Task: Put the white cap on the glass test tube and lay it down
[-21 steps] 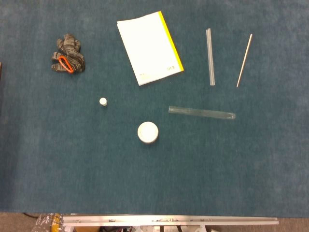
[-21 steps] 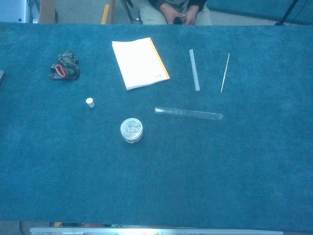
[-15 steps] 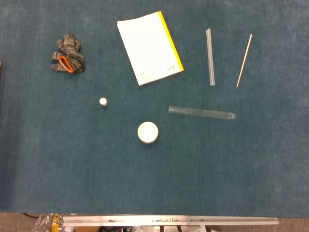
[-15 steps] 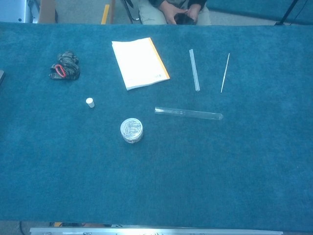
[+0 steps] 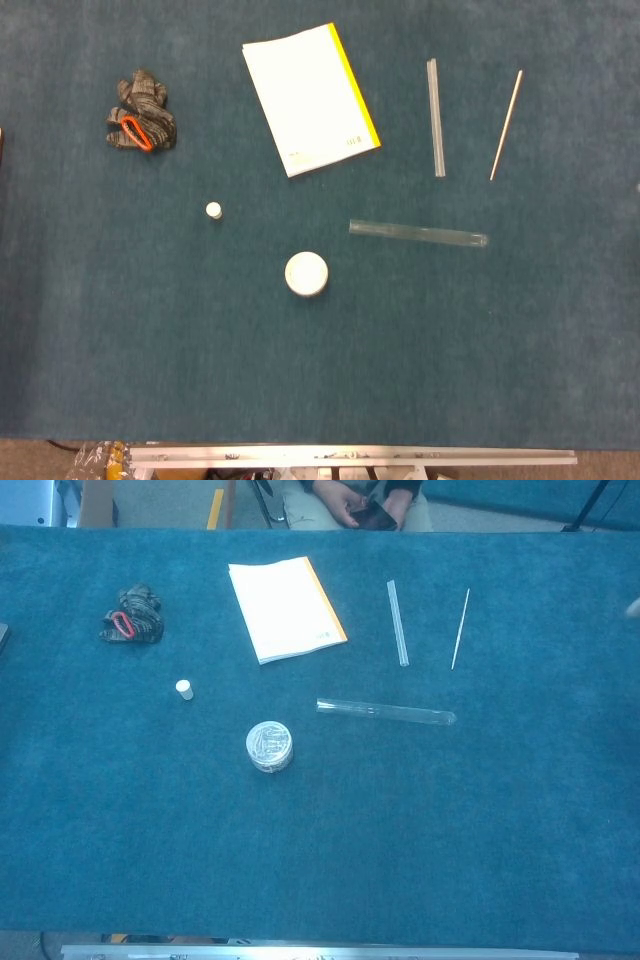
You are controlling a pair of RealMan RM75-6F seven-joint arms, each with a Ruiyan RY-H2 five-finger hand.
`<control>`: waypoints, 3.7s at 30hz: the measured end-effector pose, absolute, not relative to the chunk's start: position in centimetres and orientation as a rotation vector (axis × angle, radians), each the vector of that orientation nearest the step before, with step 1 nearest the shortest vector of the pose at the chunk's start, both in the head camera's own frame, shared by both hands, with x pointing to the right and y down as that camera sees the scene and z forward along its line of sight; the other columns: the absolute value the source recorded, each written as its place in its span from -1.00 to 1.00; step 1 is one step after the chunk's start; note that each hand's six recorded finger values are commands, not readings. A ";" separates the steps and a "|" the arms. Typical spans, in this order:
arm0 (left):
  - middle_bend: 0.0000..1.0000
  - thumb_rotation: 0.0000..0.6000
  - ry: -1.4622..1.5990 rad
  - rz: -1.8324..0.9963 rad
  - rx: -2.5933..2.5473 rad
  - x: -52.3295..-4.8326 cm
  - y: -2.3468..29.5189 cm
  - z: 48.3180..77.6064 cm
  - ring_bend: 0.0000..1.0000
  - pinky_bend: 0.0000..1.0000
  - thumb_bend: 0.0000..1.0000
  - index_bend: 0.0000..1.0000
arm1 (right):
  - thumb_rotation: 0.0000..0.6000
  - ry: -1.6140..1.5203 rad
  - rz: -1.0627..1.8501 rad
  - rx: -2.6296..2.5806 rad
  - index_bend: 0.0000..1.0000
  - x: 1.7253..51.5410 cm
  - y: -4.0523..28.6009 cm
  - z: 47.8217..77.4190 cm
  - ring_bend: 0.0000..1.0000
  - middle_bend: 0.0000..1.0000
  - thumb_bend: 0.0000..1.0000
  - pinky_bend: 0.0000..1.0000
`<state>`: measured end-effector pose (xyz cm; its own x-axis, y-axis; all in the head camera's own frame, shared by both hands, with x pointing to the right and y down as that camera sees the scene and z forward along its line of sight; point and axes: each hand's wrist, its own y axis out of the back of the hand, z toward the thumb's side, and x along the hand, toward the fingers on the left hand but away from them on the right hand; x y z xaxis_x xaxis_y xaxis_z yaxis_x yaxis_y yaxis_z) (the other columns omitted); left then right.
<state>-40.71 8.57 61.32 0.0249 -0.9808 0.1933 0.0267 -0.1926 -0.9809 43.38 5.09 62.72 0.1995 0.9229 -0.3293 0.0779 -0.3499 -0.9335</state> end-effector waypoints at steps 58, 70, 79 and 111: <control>-0.50 1.00 1.096 -1.286 -1.363 -42.3 9.4 60.8 -0.76 -0.84 -0.29 -0.46 | 1.00 -0.458 1.263 -1.736 0.02 19.6 1.7 77.2 -0.92 -0.47 -0.59 -0.41; -0.50 1.00 1.095 -1.286 -1.364 -42.5 9.3 61.2 -0.76 -0.84 -0.29 -0.46 | 1.00 -0.442 1.282 -1.727 0.05 19.3 1.8 78.2 -0.92 -0.47 -0.59 -0.41; -0.50 1.00 1.100 -1.287 -1.367 -42.8 9.3 61.4 -0.76 -0.84 -0.29 -0.46 | 1.00 -0.420 1.303 -1.721 0.10 19.4 1.9 78.8 -0.92 -0.45 -0.41 -0.41; -0.48 1.00 1.054 -1.200 -1.660 -38.7 5.1 64.2 -0.74 -0.84 -0.29 -0.42 | 1.00 -0.684 1.209 -1.734 0.23 23.5 -2.9 69.3 -0.88 -0.35 -0.31 -0.41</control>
